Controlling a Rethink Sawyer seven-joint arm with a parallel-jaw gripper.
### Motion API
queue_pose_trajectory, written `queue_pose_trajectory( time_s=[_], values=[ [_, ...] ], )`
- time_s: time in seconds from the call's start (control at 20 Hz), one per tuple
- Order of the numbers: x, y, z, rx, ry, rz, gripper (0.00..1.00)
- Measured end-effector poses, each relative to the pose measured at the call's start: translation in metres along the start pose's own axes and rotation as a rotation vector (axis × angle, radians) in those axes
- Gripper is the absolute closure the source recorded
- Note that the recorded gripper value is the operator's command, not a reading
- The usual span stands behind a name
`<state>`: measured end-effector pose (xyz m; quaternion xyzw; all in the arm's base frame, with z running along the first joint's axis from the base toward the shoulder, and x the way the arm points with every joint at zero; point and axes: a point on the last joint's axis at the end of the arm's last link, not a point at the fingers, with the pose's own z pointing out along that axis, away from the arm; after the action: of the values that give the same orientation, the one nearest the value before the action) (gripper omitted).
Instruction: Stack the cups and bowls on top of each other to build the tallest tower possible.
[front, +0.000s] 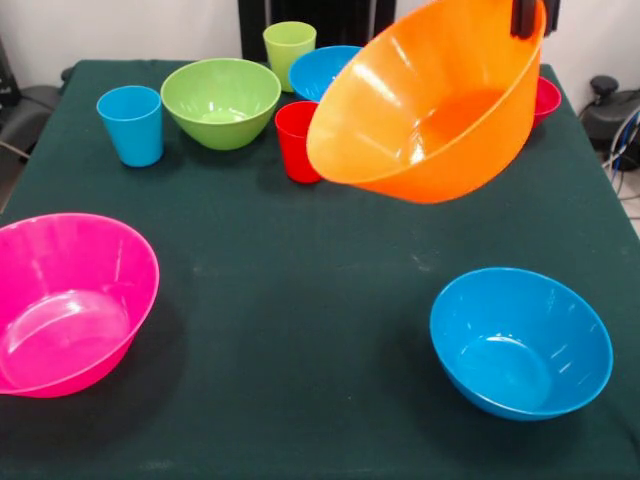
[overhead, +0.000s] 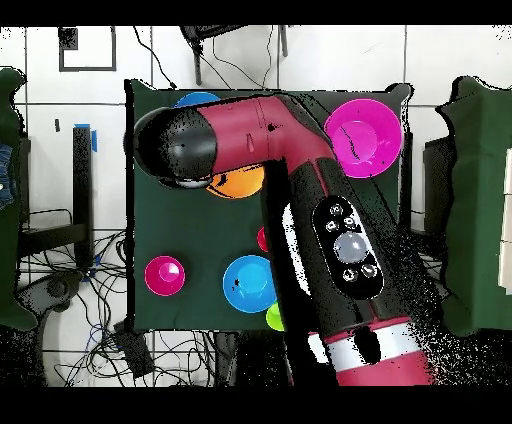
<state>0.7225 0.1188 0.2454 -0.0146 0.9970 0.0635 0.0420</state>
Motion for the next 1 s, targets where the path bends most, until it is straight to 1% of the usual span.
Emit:
queue_pose_trajectory(
  time_s=[0.15, 0.35, 0.4, 0.65, 0.8, 1.0],
  values=[
    [-0.003, 0.003, -0.007, 0.0, -0.006, -0.002, 1.0],
    [-0.003, 0.005, 0.001, -0.009, 0.002, -0.004, 1.0],
    [-0.003, 0.007, 0.011, -0.017, 0.006, -0.005, 1.0],
    [-0.002, 0.012, 0.04, -0.031, 0.008, -0.017, 1.0],
    [-0.001, 0.015, 0.064, -0.044, 0.004, -0.025, 1.0],
    [0.002, 0.014, 0.088, -0.056, -0.001, -0.028, 1.0]
  ],
)
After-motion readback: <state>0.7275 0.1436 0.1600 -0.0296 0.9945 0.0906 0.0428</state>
